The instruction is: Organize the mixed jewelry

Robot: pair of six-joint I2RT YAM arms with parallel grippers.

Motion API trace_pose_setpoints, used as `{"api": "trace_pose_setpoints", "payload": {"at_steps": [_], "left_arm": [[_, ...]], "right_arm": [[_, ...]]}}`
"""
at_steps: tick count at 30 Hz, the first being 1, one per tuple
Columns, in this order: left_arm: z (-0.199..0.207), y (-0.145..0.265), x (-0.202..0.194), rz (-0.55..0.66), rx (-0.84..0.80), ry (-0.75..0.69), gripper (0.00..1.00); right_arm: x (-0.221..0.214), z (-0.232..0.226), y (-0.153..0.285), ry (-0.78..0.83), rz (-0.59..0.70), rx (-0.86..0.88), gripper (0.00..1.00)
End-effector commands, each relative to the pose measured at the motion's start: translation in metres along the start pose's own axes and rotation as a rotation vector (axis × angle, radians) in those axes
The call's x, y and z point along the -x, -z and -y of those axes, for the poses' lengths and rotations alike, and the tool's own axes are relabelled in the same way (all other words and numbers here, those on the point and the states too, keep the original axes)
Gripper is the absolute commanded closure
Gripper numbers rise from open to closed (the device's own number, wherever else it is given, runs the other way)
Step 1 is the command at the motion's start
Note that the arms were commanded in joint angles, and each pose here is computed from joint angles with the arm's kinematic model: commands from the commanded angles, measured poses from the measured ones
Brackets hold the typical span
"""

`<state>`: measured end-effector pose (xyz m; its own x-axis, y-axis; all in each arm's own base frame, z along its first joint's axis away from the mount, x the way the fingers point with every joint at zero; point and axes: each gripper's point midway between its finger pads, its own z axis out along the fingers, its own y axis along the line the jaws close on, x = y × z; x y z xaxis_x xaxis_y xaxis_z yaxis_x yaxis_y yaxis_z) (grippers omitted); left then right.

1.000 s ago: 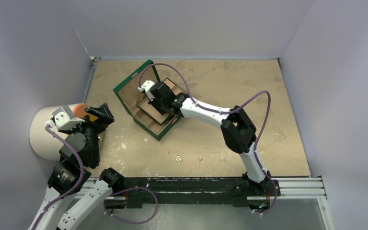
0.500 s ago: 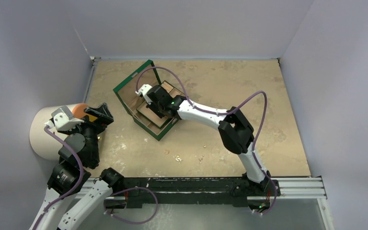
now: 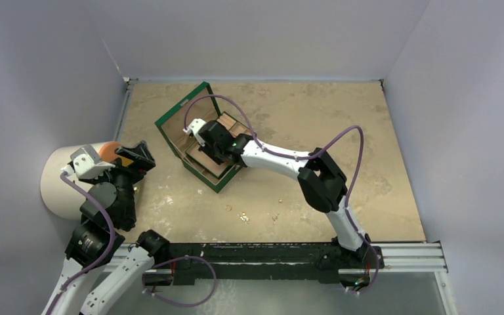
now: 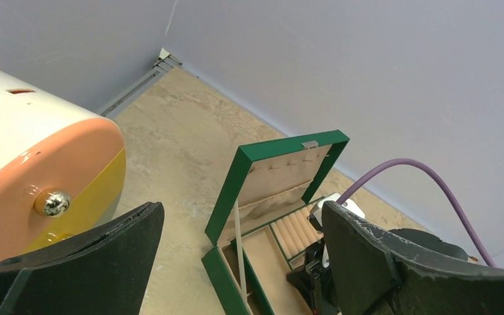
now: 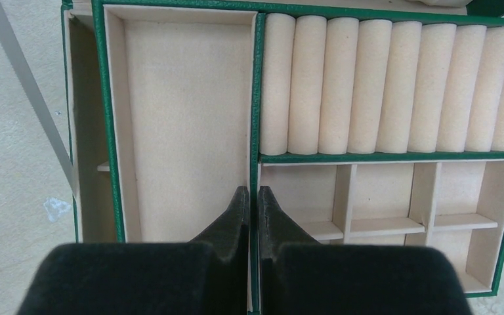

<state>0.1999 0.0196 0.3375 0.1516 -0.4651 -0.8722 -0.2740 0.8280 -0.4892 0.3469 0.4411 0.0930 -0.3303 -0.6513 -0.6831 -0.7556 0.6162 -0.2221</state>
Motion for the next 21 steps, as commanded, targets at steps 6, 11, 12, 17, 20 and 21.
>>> {"api": "trace_pose_setpoints", "payload": {"at_steps": [6,11,12,17,20,21], "left_arm": [[0.005,-0.003,-0.001,0.001,-0.010,0.010,0.10],[0.005,-0.004,-0.002,0.000,-0.009,0.008,0.11],[0.005,-0.004,-0.002,0.001,-0.010,0.008,0.11],[0.005,-0.004,-0.002,-0.001,-0.011,0.009,0.11],[0.005,-0.004,-0.002,0.000,-0.012,0.009,0.11],[0.005,-0.004,-0.002,0.000,-0.012,0.010,0.11]], "right_arm": [[0.015,0.000,0.020,0.000,0.038,-0.036,1.00],[0.016,-0.002,0.024,0.006,0.035,-0.043,1.00],[0.016,-0.002,0.024,0.007,0.033,-0.044,1.00],[0.017,-0.004,0.032,0.013,0.036,-0.049,1.00],[0.018,-0.004,0.034,0.012,0.039,-0.053,1.00],[0.018,-0.004,0.035,0.013,0.040,-0.054,1.00]]}}
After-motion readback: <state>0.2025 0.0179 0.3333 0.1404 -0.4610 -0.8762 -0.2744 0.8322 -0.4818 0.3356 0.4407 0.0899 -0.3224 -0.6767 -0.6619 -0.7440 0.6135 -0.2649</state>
